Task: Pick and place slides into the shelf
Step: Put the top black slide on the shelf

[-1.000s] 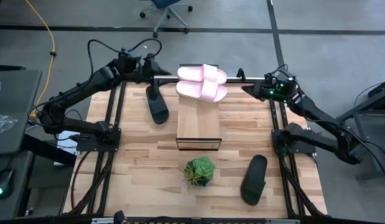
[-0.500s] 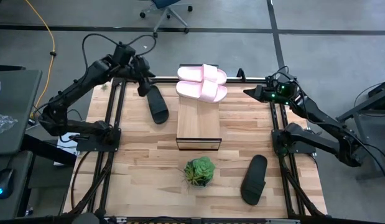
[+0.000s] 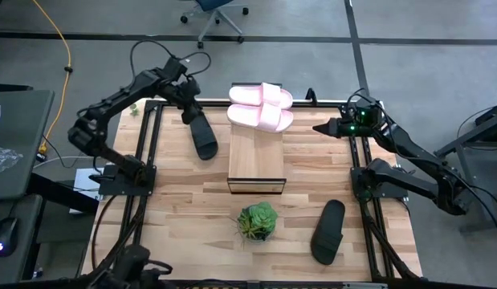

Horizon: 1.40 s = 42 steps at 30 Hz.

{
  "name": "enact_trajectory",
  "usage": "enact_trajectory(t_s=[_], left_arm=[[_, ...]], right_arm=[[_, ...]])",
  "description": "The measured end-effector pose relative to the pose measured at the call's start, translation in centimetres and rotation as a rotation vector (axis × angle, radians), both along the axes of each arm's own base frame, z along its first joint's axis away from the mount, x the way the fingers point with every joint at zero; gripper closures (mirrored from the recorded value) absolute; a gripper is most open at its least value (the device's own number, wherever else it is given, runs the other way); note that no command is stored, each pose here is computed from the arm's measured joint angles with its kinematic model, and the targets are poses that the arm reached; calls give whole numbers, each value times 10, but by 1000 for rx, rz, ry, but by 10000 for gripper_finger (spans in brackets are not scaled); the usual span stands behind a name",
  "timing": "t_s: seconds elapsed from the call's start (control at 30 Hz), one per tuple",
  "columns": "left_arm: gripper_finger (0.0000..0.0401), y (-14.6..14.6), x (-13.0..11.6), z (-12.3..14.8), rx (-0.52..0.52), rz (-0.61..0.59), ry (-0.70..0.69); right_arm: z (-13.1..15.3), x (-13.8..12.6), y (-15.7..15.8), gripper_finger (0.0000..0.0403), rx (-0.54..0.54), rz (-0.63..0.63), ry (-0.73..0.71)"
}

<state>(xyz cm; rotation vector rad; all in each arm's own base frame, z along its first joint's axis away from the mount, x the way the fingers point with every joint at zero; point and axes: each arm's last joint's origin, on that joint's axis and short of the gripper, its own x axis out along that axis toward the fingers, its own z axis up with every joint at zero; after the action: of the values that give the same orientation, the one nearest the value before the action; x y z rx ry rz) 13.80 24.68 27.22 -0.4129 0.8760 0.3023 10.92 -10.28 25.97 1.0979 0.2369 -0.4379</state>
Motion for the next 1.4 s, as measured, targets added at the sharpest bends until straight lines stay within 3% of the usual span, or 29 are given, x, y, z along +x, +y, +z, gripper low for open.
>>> enact_trajectory(t_s=[0.43,0.6,1.0,1.4], left_arm=[[263,10,3,-37,-110,-92,145],[263,13,5,-45,-122,-121,159],[263,20,8,-80,-283,-137,222],[263,23,11,-96,-347,-142,228]], right_arm=[[0,0,0,286,-31,29,3],[0,0,0,286,-30,29,4],[0,0,0,286,-30,22,6],[0,0,0,286,-38,-2,16]])
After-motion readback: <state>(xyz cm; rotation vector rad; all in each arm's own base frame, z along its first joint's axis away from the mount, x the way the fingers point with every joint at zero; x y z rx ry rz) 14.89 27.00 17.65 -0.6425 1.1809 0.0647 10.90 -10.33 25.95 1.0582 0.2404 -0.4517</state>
